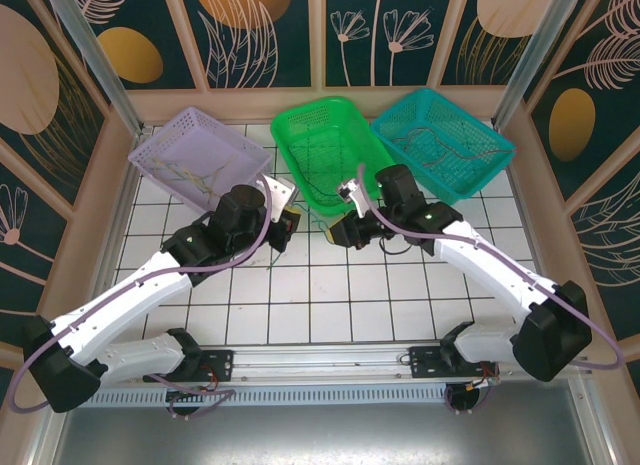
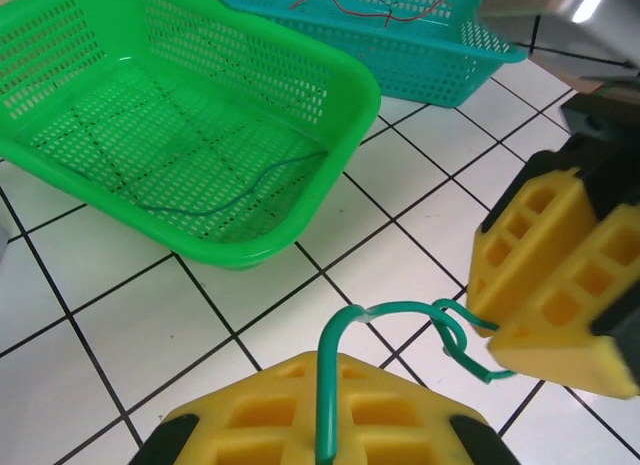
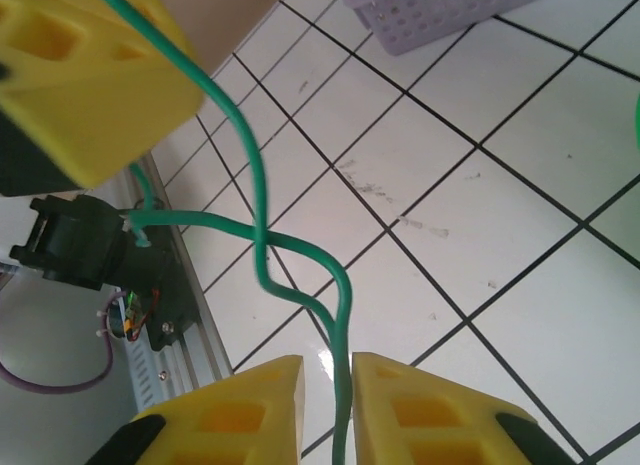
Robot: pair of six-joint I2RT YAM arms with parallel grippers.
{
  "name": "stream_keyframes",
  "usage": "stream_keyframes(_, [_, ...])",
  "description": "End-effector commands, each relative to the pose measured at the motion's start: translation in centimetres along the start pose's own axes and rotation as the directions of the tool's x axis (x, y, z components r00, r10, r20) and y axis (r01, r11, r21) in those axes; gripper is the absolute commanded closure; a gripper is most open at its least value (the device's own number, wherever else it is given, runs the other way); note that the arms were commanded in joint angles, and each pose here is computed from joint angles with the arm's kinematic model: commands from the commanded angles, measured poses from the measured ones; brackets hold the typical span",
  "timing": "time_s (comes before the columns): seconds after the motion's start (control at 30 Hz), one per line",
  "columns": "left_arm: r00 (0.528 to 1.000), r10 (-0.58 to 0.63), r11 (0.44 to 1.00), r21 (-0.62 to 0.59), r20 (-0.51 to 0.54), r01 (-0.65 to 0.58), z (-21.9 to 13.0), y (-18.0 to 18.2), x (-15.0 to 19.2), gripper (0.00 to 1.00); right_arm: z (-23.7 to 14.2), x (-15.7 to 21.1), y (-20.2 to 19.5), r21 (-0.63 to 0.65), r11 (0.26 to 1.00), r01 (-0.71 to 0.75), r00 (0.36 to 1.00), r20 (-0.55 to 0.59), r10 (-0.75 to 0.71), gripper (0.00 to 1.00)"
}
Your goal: Untangle the cables
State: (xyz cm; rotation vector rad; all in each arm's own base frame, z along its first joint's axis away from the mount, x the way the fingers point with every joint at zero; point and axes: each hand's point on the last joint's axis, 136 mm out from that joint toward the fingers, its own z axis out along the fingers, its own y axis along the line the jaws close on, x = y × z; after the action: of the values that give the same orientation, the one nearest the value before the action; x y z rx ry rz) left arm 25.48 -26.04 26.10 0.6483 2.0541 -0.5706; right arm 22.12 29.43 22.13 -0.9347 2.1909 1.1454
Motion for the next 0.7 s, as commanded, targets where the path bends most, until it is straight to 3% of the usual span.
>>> stream_keyframes(0.0, [0.999, 0.017, 1.0, 0.014, 0.033, -0.018, -0.6, -0.3, -1.6, 1.0, 0.6, -0.5, -0.2, -0.007, 1.0, 0.012, 1.0, 0.007, -0.012, 0.82])
stream_keyframes(0.13, [1.0, 0.012, 1.0, 0.02, 0.029, -0.013, -0.4, -0.4, -1.5, 1.0, 0.7, -0.8, -0.3, -0.009, 1.0, 0.006, 1.0, 0.02, -0.006, 0.81])
stream_keyframes(0.3, [1.0, 0.012, 1.0, 0.014, 0.028, -0.013, -0.3, -0.3, -1.5, 1.0, 0.4, -1.5, -0.7, 0.024, 1.0, -0.003, 0.999, 0.045, 0.002, 1.0])
stream_keyframes(0.53, [0.997, 0.001, 1.0, -0.03, 0.08, 0.002, -1.3, 0.5, -2.2, 1.0, -1.5, -2.8, -4.5, 0.086, 0.981, -0.173, 0.978, 0.129, 0.161, 1.0])
stream_keyframes(0.67, [0.995, -0.006, 1.0, -0.022, 0.099, 0.008, -1.7, 0.4, -2.5, 1.0, -1.8, -3.6, -5.1, 0.101, 0.976, -0.195, 0.976, 0.116, 0.183, 1.0])
